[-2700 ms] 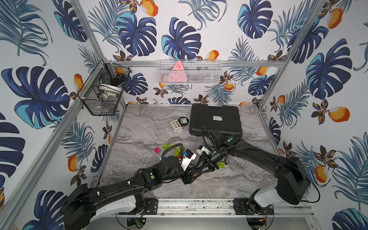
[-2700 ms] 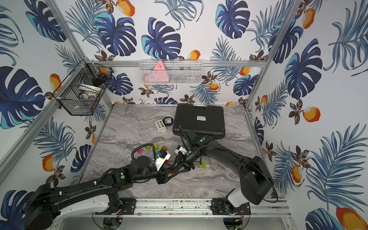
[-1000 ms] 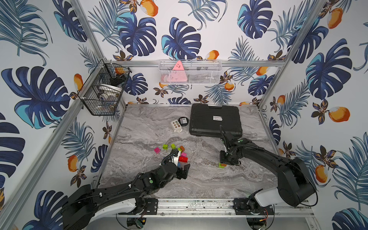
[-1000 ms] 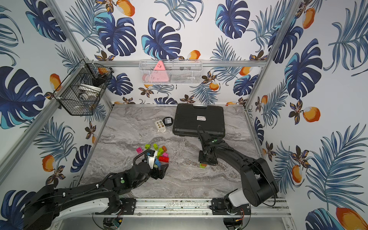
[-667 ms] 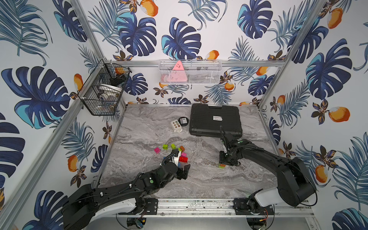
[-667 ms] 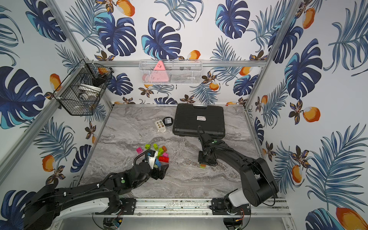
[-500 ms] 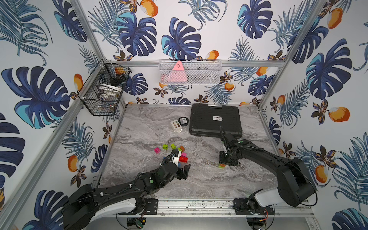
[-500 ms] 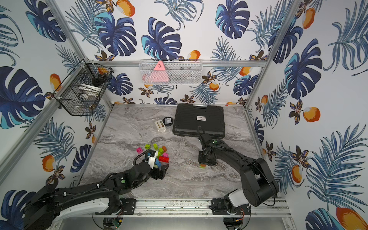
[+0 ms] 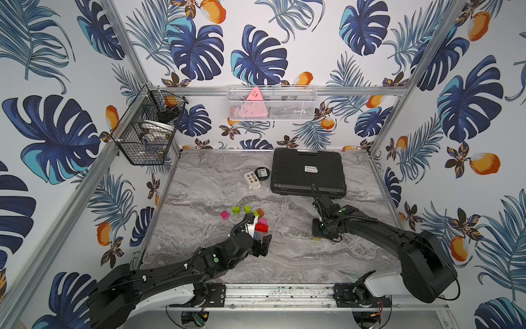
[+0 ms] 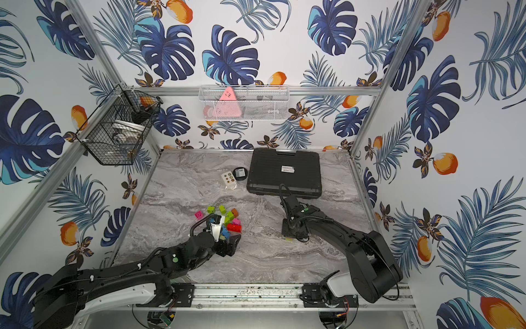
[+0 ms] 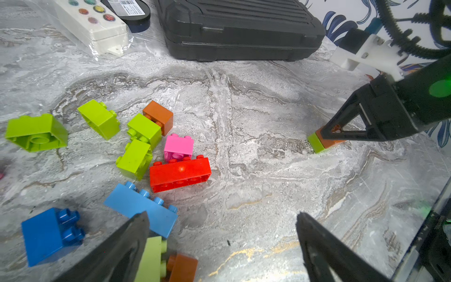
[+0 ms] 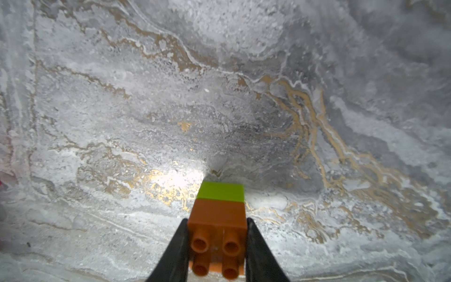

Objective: Assemble the letter h with lego
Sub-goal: Assemble the lego brick with the lego brick.

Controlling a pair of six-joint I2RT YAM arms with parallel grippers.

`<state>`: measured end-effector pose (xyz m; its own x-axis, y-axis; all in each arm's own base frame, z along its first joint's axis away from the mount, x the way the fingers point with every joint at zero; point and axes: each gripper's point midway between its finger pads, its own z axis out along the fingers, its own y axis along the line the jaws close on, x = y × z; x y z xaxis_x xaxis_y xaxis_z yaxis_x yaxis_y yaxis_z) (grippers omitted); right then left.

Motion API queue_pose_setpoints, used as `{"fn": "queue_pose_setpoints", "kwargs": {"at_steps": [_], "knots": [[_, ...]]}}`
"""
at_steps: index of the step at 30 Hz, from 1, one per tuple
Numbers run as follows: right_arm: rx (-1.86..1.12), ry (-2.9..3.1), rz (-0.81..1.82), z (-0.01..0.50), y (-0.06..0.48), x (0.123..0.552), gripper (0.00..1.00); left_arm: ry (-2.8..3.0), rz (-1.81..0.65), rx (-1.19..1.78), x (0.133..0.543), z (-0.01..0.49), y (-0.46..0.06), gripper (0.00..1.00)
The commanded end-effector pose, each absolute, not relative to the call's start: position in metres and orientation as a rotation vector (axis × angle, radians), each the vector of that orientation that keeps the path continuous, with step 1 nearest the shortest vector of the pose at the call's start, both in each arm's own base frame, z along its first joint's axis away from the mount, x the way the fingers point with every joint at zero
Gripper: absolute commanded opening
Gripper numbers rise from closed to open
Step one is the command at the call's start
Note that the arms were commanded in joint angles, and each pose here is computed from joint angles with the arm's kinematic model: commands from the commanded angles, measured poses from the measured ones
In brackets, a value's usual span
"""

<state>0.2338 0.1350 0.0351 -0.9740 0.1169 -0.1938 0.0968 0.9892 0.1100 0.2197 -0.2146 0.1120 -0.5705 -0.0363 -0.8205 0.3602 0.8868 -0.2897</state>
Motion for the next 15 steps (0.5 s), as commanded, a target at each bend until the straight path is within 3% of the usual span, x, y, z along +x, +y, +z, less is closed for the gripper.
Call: {"fn": "queue_pose_setpoints", "kwargs": {"at_steps": [1,7,15], "knots": [[0.233,3.031,0.043,0.011,0.124,0.215,0.29,2.101,-0.527,0.185,0.223,0.116,-0.21,0.99],[0.222,3.02,-0.181,0.003,0.114,0.214,0.27,2.109,-0.46,0.125,0.226,0.113,-0.196,0.99],[0.176,3.082,-0.228,0.0,0.12,0.218,0.26,2.102,-0.442,0.079,0.228,0.109,-0.188,0.99]]}}
